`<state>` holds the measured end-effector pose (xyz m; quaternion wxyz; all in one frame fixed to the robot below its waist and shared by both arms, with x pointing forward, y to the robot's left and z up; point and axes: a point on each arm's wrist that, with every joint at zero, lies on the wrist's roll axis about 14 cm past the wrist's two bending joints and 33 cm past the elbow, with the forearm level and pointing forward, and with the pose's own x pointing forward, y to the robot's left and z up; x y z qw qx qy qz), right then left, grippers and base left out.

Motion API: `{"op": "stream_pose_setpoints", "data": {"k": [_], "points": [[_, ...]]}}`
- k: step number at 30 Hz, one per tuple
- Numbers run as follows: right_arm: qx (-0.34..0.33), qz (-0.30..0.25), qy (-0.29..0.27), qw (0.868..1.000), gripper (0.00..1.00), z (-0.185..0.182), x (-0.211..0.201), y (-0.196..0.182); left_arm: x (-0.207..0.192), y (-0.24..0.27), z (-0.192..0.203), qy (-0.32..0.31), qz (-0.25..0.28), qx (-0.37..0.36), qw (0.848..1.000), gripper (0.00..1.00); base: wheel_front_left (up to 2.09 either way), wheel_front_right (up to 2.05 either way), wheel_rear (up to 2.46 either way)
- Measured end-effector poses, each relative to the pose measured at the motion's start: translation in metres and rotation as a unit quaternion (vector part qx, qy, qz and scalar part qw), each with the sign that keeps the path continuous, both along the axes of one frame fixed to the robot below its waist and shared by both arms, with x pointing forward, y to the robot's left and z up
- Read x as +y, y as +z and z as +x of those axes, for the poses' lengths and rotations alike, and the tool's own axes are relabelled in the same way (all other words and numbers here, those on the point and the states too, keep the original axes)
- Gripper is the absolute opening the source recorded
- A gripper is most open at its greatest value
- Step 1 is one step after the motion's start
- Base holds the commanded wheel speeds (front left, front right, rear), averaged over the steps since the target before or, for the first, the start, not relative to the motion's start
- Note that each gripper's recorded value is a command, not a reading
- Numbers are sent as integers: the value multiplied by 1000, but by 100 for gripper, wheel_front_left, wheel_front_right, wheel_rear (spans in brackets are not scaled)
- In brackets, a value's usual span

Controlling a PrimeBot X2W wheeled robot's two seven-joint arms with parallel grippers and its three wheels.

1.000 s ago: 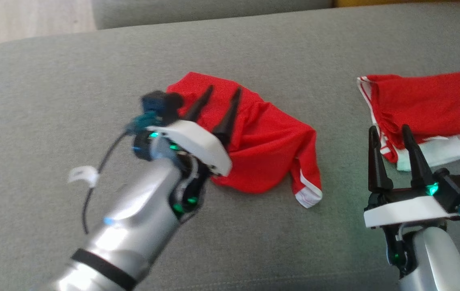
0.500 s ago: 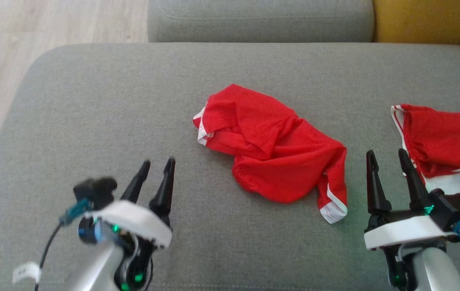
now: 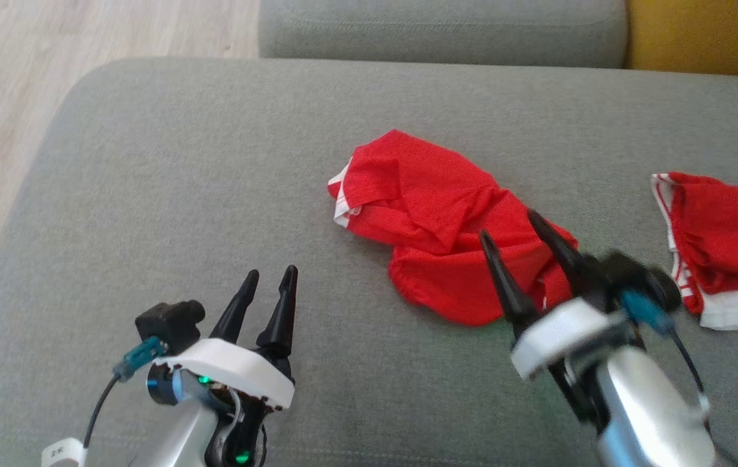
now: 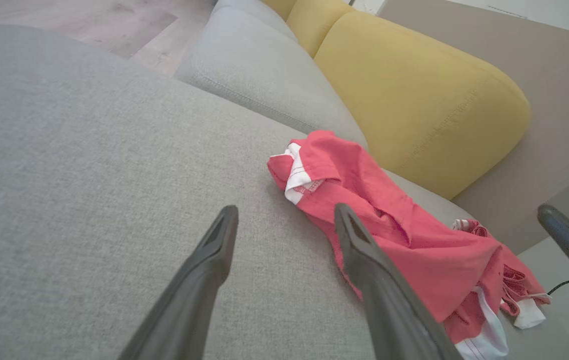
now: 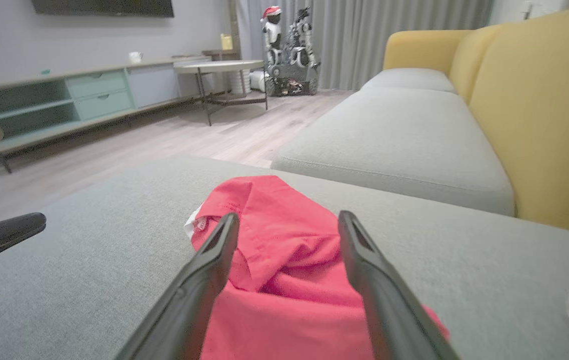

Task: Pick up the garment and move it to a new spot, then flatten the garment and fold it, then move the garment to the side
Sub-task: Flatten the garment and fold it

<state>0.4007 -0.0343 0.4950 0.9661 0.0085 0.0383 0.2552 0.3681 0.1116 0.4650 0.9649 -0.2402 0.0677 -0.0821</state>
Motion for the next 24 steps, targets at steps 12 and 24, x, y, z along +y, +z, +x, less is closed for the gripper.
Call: {"op": "stream_pose_setpoints", "data": {"k": [12,24], "points": [[82,-158,118,977,100,49,62,-51,21,-25,-2,38,-10,36,999,100,0,0,0],[97,-218,142,961,100,72,77,-84,44,-36,-8,73,-6,52,996,100,0,0,0]]}}
